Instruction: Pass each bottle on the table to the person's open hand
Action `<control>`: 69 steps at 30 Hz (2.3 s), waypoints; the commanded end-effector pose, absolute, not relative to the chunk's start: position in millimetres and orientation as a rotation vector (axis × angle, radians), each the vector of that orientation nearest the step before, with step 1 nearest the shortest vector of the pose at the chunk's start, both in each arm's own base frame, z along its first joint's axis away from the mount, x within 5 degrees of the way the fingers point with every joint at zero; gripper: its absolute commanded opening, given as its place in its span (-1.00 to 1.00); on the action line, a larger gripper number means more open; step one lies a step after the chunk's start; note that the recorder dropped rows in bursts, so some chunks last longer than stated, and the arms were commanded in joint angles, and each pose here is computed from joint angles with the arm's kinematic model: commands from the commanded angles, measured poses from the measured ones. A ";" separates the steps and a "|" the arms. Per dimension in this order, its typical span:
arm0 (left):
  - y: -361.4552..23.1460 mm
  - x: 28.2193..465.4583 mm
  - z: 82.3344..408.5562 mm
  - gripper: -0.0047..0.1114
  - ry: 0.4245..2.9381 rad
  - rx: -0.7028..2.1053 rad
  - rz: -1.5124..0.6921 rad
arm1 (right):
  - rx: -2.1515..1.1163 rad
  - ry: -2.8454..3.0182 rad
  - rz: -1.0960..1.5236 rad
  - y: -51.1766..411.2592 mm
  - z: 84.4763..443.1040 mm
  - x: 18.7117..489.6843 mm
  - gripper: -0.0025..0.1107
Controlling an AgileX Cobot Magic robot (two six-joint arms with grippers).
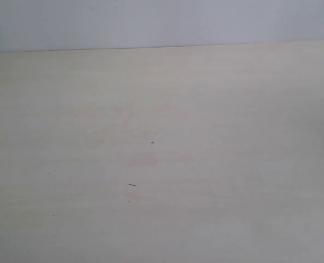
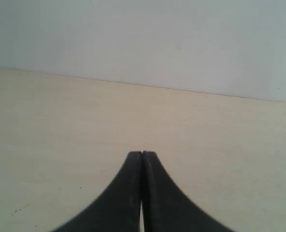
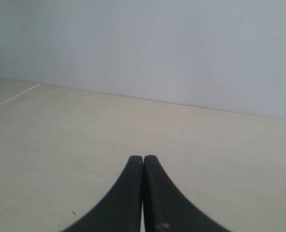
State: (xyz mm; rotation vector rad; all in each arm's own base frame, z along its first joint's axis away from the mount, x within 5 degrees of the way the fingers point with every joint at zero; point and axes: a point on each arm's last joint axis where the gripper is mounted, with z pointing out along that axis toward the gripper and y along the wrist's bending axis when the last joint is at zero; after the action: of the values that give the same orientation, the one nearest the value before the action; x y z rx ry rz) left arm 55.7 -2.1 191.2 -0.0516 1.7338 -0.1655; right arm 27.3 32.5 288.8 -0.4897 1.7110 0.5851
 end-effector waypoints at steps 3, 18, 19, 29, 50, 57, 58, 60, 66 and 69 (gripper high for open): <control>-1.1 55.1 188.7 -0.92 1.755 -0.069 -0.162 | -0.497 1.701 0.582 32.4 288.3 26.9 -0.96; 1.2 53.2 180.0 -0.92 1.851 -0.107 -0.146 | -0.497 1.701 0.582 32.4 288.3 26.9 -0.96; 1.2 53.2 180.0 -0.92 1.851 -0.107 -0.146 | -0.497 1.701 0.582 32.4 288.3 26.9 -0.96; 1.2 53.2 180.0 -0.92 1.851 -0.107 -0.146 | -0.497 1.701 0.582 32.4 288.3 26.9 -0.96; 1.1 53.2 180.2 -0.92 1.850 -0.106 -0.147 | -0.106 1.458 0.117 8.2 233.3 56.3 -0.96; 1.1 53.2 180.2 -0.92 1.850 -0.106 -0.147 | -0.103 1.532 0.105 8.1 210.3 59.5 -0.96; 1.1 53.2 180.2 -0.92 1.850 -0.106 -0.147 | -0.104 1.536 0.106 8.1 209.7 59.5 -0.96; 1.1 53.2 180.2 -0.92 1.850 -0.106 -0.147 | -0.110 1.529 0.099 8.1 210.1 59.2 -0.96; 1.1 53.2 180.2 -0.92 1.850 -0.106 -0.147 | -0.100 1.579 0.056 6.4 204.3 56.1 -0.96; 1.1 53.2 180.2 -0.92 1.850 -0.106 -0.147 | -0.095 1.628 0.047 6.2 199.9 56.0 -0.96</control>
State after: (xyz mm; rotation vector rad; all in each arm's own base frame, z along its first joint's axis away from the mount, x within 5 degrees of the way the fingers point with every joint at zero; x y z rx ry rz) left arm 53.4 1.5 179.1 -0.1000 1.8626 -0.1349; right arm 56.5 6.6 204.9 -0.0879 1.5885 0.0686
